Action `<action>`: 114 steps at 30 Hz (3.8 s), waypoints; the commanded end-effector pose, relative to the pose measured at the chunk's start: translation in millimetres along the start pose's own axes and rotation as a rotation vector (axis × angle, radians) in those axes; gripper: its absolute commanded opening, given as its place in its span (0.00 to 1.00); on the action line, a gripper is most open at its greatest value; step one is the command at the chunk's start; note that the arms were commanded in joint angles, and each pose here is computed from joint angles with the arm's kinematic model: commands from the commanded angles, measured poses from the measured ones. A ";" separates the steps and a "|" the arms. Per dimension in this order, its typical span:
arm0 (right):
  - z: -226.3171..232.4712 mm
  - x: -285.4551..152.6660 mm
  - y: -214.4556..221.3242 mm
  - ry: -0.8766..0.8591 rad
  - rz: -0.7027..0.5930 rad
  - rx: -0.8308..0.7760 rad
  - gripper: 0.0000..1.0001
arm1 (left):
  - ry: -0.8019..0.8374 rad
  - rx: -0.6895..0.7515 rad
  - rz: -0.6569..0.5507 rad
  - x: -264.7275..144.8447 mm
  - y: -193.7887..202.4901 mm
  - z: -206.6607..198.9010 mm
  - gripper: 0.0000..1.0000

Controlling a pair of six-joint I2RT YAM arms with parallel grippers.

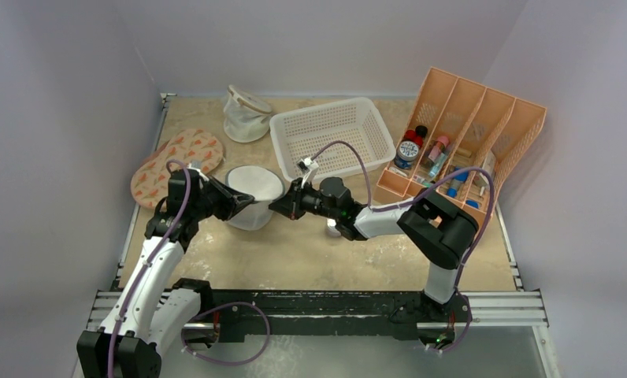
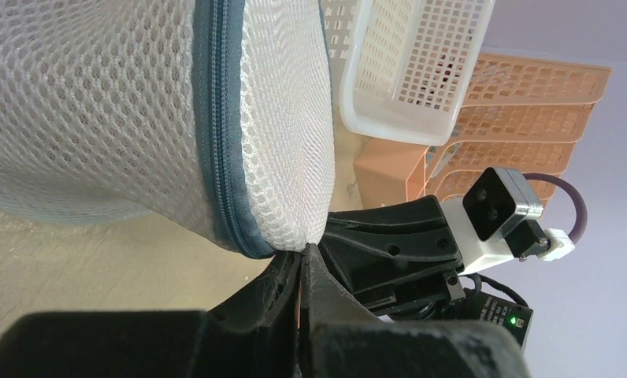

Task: Unzip the laundry bag and remove the bra

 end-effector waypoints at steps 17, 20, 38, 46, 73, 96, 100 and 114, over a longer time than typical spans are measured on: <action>-19.8 -41.4 -8.1 0.227 0.051 -0.236 0.00 | -0.128 0.177 -0.061 -4.7 -14.9 14.7 0.00; -20.9 -44.0 -5.7 0.240 0.072 -0.231 0.00 | -0.189 0.233 -0.058 -8.0 -16.6 23.5 0.00; 40.2 -36.5 -21.0 -0.050 0.048 -0.165 0.00 | -0.104 0.322 -0.017 -46.9 18.2 24.0 0.77; 48.4 -37.4 -15.5 -0.089 0.063 -0.166 0.00 | -0.002 0.239 0.002 -17.8 18.7 7.6 0.77; -10.5 -66.0 6.6 0.222 0.069 -0.146 0.00 | -0.176 0.389 0.070 16.3 25.0 24.0 0.00; 13.0 -90.0 -24.5 0.130 0.037 -0.251 0.00 | -0.074 0.849 0.106 -14.1 26.3 -55.7 0.62; 14.6 -91.1 -27.3 0.136 0.023 -0.237 0.00 | -0.098 1.048 0.125 -3.6 45.0 -63.7 0.62; 19.1 -92.1 -34.3 0.134 -0.004 -0.238 0.00 | -0.145 1.329 0.167 33.4 89.9 -61.2 0.45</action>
Point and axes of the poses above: each gripper's point midway between its finger pads, its own x axis out along the fingers, its own z axis along the line the jaws close on, y = z × x, the point moved 3 cm from there along -x, back along the fingers, and after that the axes turned 4 degrees about x, right-handed, at the moved point
